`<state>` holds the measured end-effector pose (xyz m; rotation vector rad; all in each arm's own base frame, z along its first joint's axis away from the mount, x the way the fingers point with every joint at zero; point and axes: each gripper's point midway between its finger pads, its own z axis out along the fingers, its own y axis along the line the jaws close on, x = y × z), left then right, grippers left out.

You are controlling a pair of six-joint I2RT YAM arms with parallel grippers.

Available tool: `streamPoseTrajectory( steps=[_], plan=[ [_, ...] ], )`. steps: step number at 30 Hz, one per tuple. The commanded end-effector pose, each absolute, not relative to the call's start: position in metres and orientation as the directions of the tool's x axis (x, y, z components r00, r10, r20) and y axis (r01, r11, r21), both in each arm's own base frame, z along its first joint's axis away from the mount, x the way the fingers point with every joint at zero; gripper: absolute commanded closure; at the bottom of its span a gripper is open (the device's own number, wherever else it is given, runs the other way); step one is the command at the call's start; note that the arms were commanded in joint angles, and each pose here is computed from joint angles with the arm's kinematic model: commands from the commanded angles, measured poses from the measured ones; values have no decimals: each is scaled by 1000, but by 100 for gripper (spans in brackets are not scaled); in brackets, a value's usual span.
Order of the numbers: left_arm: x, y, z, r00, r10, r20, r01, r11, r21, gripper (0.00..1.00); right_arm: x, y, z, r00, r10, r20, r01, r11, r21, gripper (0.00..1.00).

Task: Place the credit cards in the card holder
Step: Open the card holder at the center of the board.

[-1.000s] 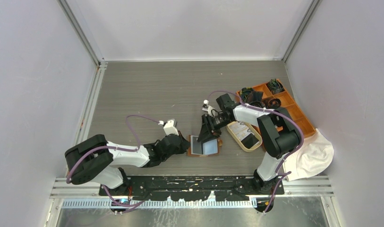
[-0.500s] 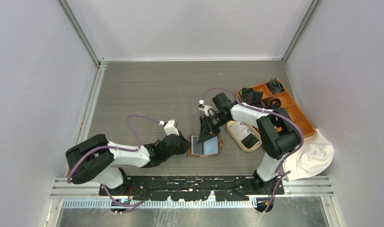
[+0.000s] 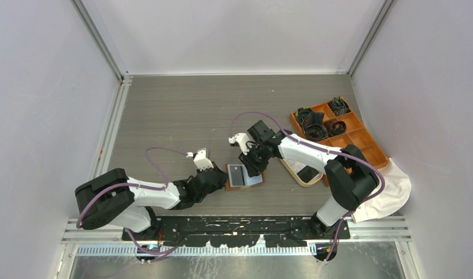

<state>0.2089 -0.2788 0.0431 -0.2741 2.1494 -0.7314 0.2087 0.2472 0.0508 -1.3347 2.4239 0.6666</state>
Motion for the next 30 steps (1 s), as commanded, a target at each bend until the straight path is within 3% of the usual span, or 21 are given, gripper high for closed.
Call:
streamPoseTrajectory(
  steps=[1,4,9,15,20,22,26,30],
  plan=[
    [217,-277,63,-567,-498,-656,54,773,-633,100,225,236,49,-474,-750,-461,-875,460,152,69],
    [213,-277,70,-574,-470,-670,101,772,-628,96,226,236,52,-465,-751,-468,-878,458,138,69],
    [205,-262,84,-572,-416,-707,138,801,-583,55,229,235,62,-446,-751,-487,-885,450,118,69],
    [192,-246,107,-553,-299,-778,263,823,-504,46,229,234,77,-448,-743,-497,-886,445,134,67],
    [188,-253,139,-448,-253,-857,453,762,-462,26,229,222,114,-460,-699,-547,-882,428,194,64],
    [188,-260,150,-403,-232,-885,519,739,-430,19,232,213,135,-494,-623,-606,-861,449,239,63],
    [192,-280,167,-346,-150,-926,620,704,-346,18,249,182,188,-600,-337,-725,-758,529,382,60],
    [193,-311,172,-316,-88,-945,708,641,-296,18,257,158,221,-666,-3,-746,-640,516,569,36]
  ],
)
